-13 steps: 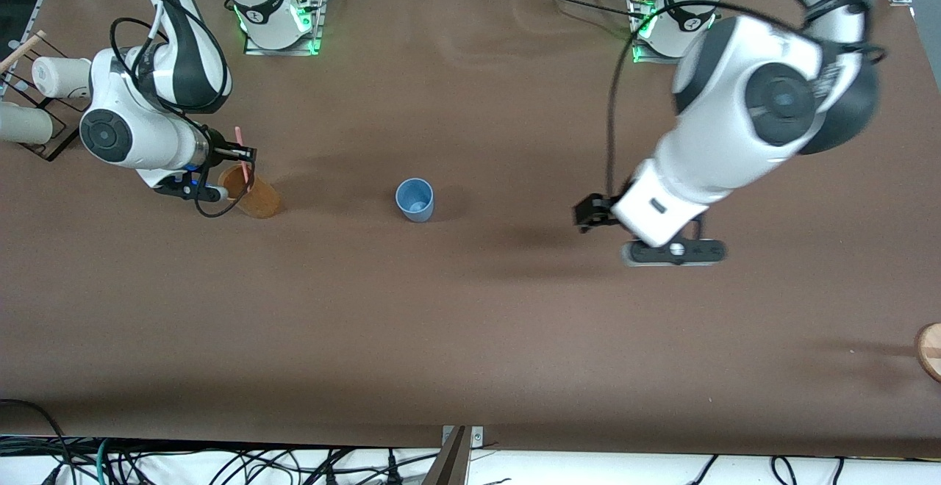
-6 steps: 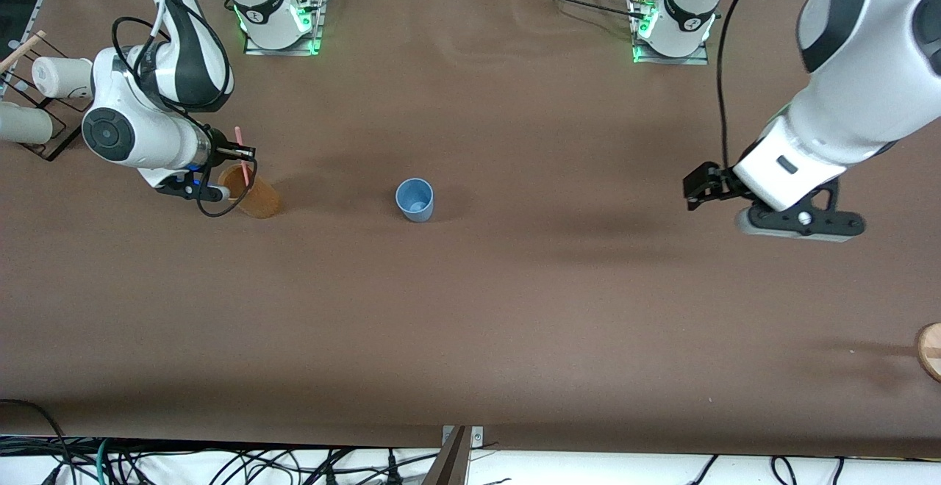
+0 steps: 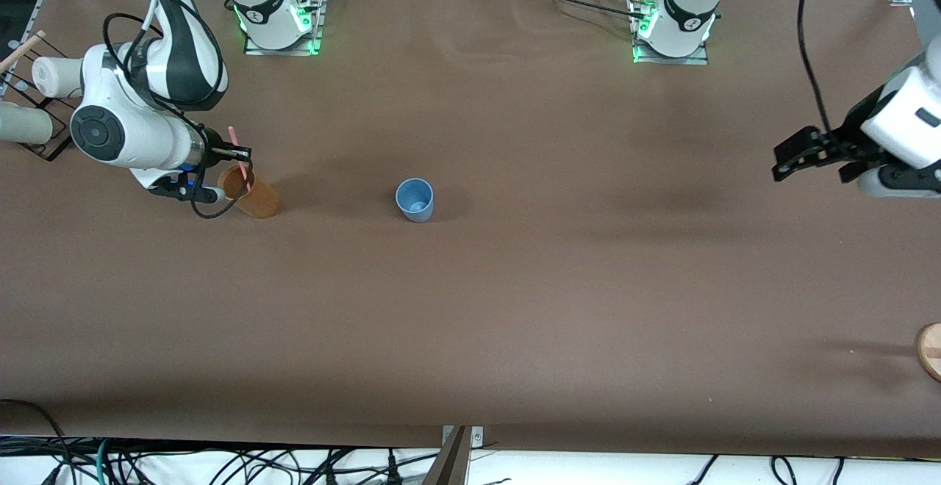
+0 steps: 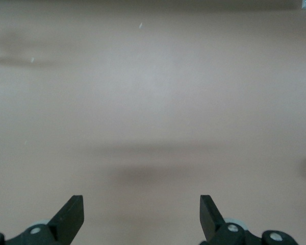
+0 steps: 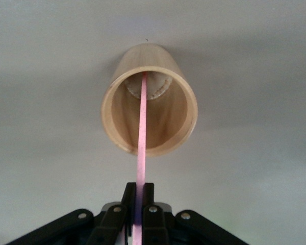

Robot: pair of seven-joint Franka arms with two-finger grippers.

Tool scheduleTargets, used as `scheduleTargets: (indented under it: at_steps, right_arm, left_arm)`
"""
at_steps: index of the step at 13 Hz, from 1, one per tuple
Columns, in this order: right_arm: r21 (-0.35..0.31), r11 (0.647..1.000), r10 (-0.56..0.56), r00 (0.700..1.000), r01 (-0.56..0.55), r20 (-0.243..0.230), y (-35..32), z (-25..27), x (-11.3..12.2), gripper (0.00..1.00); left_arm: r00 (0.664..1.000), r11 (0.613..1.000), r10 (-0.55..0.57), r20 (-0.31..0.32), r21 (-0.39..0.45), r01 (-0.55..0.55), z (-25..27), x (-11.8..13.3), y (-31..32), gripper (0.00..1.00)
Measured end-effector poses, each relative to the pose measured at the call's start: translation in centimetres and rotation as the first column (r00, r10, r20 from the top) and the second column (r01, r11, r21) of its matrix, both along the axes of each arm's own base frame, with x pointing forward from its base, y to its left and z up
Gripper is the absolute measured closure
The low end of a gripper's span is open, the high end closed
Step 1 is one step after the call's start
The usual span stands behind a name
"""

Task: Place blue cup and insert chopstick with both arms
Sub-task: 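Lift the chopstick from the tan cup while the left gripper withdraws, then move the chopstick with the right gripper over the blue cup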

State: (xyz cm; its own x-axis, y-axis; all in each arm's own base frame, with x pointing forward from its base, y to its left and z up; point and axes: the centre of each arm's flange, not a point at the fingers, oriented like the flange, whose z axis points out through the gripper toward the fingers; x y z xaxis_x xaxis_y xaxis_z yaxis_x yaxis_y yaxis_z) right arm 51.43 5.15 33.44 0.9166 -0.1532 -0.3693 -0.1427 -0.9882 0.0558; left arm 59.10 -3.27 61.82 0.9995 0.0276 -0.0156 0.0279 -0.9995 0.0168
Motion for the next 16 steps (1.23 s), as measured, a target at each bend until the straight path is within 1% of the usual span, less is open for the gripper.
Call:
scheduleTargets:
  at_steps: [3, 7, 10, 11, 13, 16]
  right_arm:
    - [0.002, 1.000, 0.014, 1.000, -0.014, -0.009, 0.8, 1.9, 0.4, 0.92]
    - [0.001, 1.000, 0.029, 0.997, -0.029, -0.065, 1.5, 6.3, 1.2, 0.92]
    - [0.003, 0.999, 0.036, 0.993, -0.036, -0.114, 2.1, 11.7, 1.3, 0.92]
    - [0.005, 1.000, 0.025, 0.992, -0.024, -0.124, 3.0, 13.6, 1.3, 0.92]
    - [0.024, 1.000, -0.003, 0.993, 0.006, -0.117, 6.6, 16.3, 0.9, 0.92]
    - [0.084, 0.993, -0.068, 0.990, 0.079, -0.120, 16.1, 17.3, -0.7, 0.92]
  left_arm:
    - [0.999, 1.000, -0.022, -0.043, 0.000, 0.022, -0.8, -1.1, 1.8, 0.00]
    - [0.996, 1.000, -0.026, -0.089, -0.001, 0.026, -2.5, -2.5, 2.2, 0.00]
    - [0.993, 1.000, -0.025, -0.112, -0.001, 0.025, -3.7, -2.5, 2.4, 0.00]
    - [0.993, 1.000, -0.026, -0.114, -0.002, 0.026, -3.8, -2.5, 2.5, 0.00]
    - [0.993, 1.000, -0.029, -0.115, -0.002, 0.029, -3.9, -2.4, 2.3, 0.00]
    - [0.993, 1.000, -0.030, -0.115, -0.002, 0.030, -3.9, -2.4, 2.3, 0.00]
